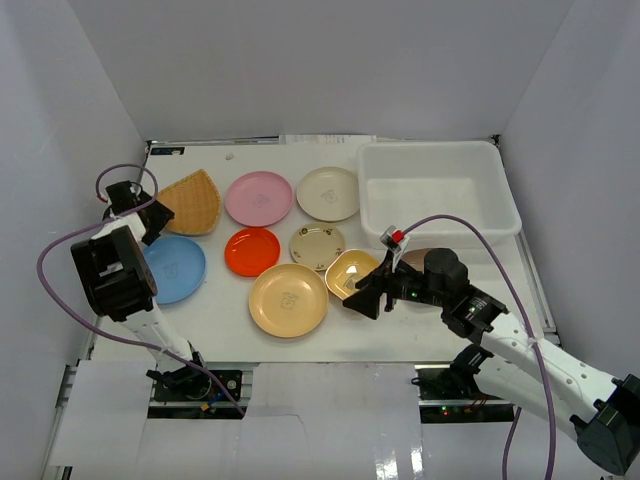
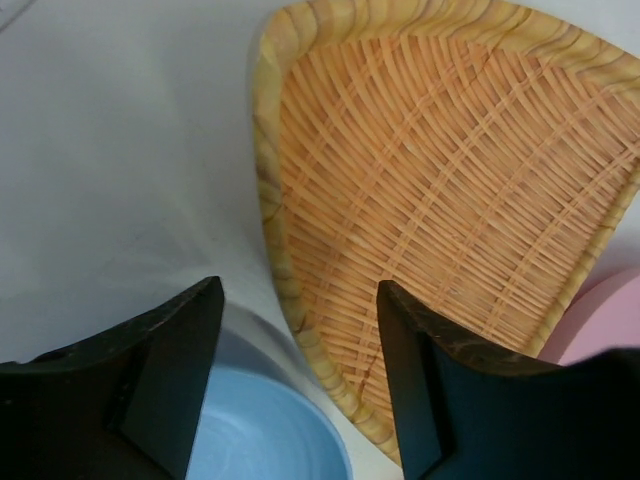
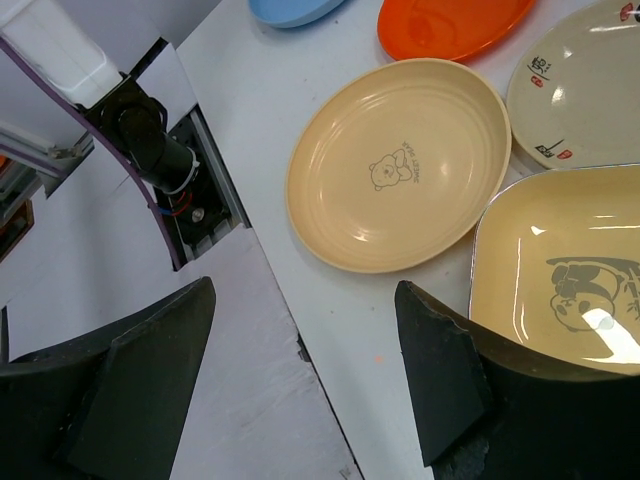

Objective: Place the plates into the plastic bin on the countertop

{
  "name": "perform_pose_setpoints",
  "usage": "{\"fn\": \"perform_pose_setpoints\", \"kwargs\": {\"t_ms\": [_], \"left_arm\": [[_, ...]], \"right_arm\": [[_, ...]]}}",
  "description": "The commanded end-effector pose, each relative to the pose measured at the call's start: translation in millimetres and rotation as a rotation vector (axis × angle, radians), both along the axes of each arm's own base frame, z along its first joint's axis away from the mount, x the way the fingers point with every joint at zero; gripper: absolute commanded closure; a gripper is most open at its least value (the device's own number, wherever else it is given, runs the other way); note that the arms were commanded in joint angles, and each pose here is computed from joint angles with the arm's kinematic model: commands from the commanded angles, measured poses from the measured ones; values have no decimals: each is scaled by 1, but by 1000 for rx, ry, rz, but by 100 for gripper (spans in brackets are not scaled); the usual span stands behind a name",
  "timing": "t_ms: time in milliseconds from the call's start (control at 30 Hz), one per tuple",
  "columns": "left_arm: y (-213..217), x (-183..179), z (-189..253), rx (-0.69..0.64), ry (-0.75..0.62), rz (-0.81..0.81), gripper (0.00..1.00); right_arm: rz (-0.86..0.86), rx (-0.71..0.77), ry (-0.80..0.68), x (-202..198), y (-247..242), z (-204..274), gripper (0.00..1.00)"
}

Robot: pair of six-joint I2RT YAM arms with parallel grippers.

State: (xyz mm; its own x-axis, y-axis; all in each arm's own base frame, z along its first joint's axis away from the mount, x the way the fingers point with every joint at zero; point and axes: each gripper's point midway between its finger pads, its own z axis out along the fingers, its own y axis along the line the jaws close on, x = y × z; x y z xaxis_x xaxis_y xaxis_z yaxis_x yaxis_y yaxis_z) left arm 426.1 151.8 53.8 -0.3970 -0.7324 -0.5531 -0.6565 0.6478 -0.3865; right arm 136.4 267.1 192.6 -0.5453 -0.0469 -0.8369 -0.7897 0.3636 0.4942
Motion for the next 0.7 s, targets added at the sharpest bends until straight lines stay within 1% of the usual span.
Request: {"fn": "perform_pose_setpoints", "kwargs": {"t_ms": [0, 67, 100, 200, 233, 333, 367, 467, 500, 600, 633, 667], "left_arm": [[0, 30, 33, 2, -135, -51, 29], [0, 34, 30, -3, -139, -59, 35], [1, 37, 32, 3, -145, -59, 42], [3, 40, 27, 8, -148, -56, 45], [4, 42, 27, 12, -155, -55, 53], [3, 43, 24, 0, -163, -58, 71], [2, 44, 24, -3, -169, -59, 82], [2, 44, 23, -5, -170, -56, 94], [2, 44, 24, -1, -172, -58, 100], [6, 42, 38, 31, -203, -43, 100], [6, 41, 52, 47, -231, -38, 100], [8, 36, 55, 60, -232, -18, 100]], "right_arm": [[43, 18, -30, -4, 5, 1, 22], [48, 25, -24, -6, 6, 0, 22], [54, 25, -11, -7, 7, -4, 22], [57, 20, 2, -9, 7, -7, 22], [58, 18, 5, -9, 7, -8, 22], [65, 19, 8, -10, 8, -7, 22], [61, 20, 5, -9, 8, -4, 22], [41, 9, -2, -4, 8, -2, 22], [40, 2, 0, -4, 7, -2, 22], [35, 7, -9, -3, 7, 4, 22], [28, 7, -10, -2, 7, 5, 21], [24, 8, -11, -1, 7, 7, 21]]}}
